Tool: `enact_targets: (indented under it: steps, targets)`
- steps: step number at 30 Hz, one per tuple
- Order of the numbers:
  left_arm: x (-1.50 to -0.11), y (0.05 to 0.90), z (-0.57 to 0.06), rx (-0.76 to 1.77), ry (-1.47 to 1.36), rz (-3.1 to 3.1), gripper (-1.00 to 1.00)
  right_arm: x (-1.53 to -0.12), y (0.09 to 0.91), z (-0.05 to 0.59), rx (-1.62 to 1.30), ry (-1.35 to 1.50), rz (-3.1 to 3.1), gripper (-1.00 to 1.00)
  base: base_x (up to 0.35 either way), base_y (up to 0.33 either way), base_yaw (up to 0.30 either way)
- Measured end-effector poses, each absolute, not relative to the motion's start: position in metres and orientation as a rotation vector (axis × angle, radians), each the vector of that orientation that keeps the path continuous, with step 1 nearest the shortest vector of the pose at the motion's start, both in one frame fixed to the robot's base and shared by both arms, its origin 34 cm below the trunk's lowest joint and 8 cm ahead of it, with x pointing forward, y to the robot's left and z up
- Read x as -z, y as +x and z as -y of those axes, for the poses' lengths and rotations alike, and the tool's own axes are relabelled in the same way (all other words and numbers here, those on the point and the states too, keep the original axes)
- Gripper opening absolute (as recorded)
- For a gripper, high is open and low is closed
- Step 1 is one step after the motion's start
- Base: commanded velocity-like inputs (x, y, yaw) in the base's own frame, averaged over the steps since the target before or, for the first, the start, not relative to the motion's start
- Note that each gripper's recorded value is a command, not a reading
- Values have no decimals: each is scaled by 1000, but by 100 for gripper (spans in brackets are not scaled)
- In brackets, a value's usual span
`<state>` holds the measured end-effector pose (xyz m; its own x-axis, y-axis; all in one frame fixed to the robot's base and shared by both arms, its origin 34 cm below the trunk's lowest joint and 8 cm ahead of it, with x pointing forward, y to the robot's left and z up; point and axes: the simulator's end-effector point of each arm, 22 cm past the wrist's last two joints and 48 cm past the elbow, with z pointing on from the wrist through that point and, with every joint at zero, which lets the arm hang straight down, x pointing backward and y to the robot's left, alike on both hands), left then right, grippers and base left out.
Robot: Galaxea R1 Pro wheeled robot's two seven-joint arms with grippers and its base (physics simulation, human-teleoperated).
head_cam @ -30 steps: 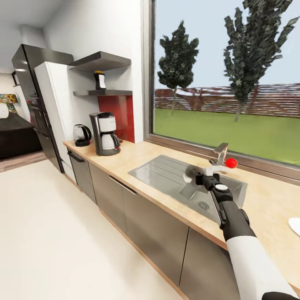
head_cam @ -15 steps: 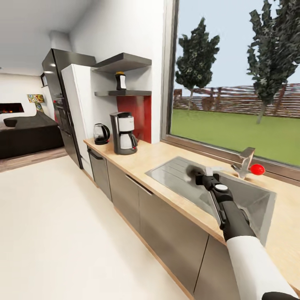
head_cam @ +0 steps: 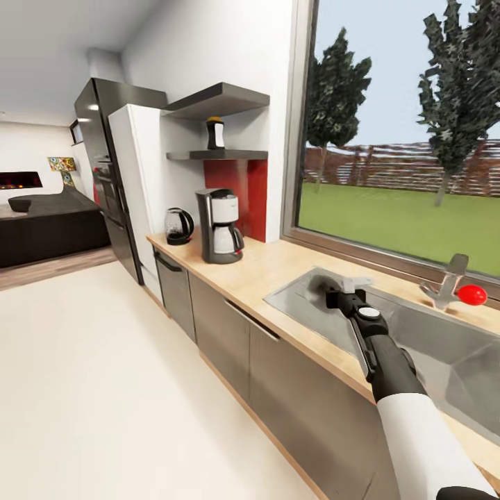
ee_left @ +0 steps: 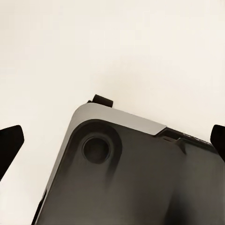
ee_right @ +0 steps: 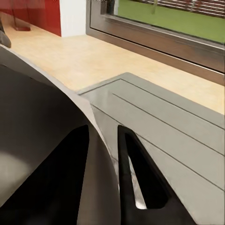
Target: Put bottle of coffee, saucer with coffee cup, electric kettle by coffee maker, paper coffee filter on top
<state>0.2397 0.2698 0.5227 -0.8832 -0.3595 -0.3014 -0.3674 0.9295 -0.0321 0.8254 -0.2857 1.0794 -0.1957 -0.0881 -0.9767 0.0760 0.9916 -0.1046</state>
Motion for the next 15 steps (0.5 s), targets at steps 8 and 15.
enact_targets:
  steps: [8,15]
  targets:
    - [-523,240,-270,-37,-536,-2783,100,-1080,825,286,148,-9,-1762,-100,285,215,0]
    - [-523,240,-270,-37,-536,-2783,100,-1079,825,286,148,-9,-1763,-100,307,168,0]
